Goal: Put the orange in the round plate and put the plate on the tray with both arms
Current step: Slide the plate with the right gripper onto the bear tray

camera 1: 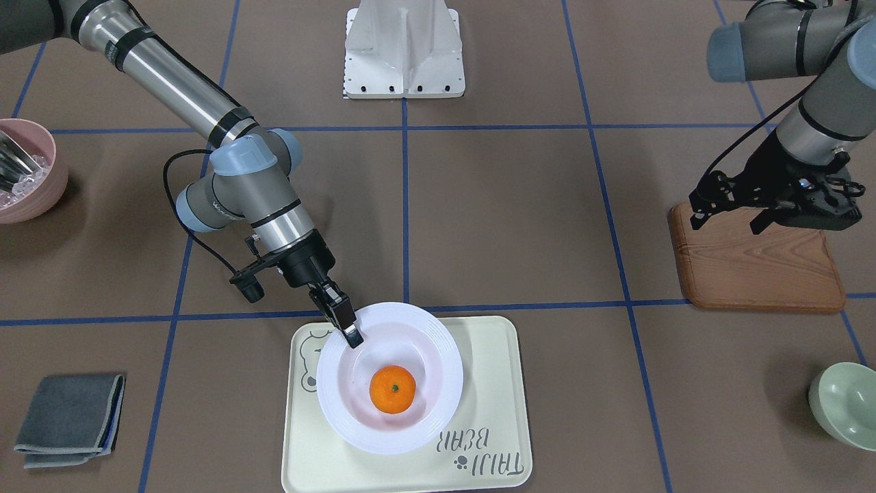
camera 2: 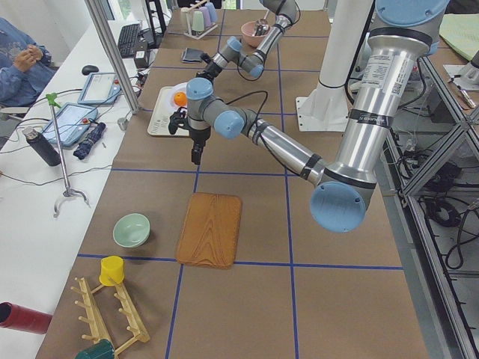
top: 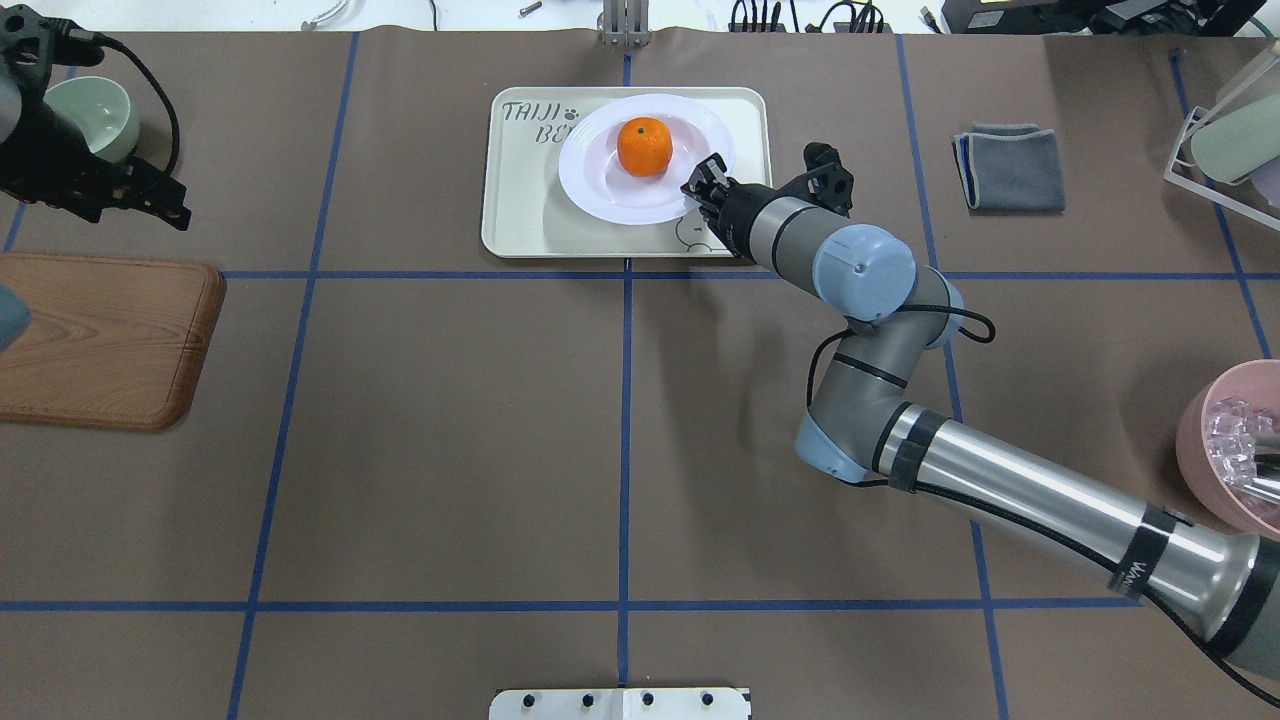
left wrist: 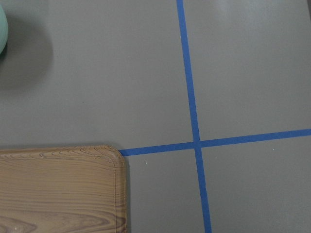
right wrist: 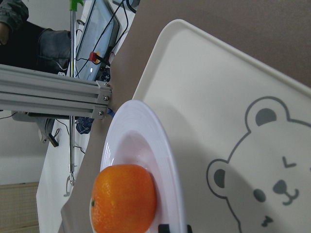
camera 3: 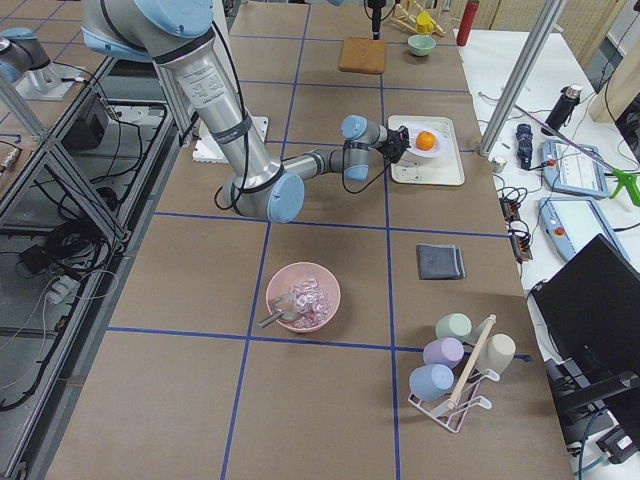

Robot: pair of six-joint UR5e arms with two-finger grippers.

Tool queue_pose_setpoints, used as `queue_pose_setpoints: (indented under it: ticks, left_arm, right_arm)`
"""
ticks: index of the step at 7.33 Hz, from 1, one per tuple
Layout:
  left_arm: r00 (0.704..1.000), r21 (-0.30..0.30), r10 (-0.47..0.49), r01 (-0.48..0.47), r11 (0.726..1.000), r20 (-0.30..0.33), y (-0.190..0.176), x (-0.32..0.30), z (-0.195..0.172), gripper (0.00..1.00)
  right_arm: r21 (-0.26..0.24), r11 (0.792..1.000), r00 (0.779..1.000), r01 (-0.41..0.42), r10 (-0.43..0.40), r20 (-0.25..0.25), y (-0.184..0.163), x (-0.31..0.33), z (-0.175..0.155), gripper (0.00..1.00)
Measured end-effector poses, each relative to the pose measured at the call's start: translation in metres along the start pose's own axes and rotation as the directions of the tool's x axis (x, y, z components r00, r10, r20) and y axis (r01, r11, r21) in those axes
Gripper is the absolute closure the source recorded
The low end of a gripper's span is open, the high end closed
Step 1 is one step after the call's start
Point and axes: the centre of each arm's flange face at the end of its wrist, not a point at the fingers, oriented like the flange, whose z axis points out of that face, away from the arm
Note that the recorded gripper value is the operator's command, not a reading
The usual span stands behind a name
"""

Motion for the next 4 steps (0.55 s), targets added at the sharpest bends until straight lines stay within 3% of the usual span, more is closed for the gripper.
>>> queue_pose_setpoints:
  ticks: [2, 4]
  left_arm:
    - [1.000, 0.005, 0.002, -0.002, 1.000, 0.002, 0.012, -0.008, -0.006, 0.03]
    - [1.000, 0.006, 0.002, -0.002, 1.000, 0.003, 0.016, -0.011, -0.008, 0.03]
  right_arm:
    - [0.069, 0.994, 0.996, -0.088, 0.089, -0.015, 0.014, -0.023, 0.020, 0.90]
    - [0.106, 0.990, 0.994, -0.097, 0.101, -0.038, 0.020, -0.021, 0.035, 0.83]
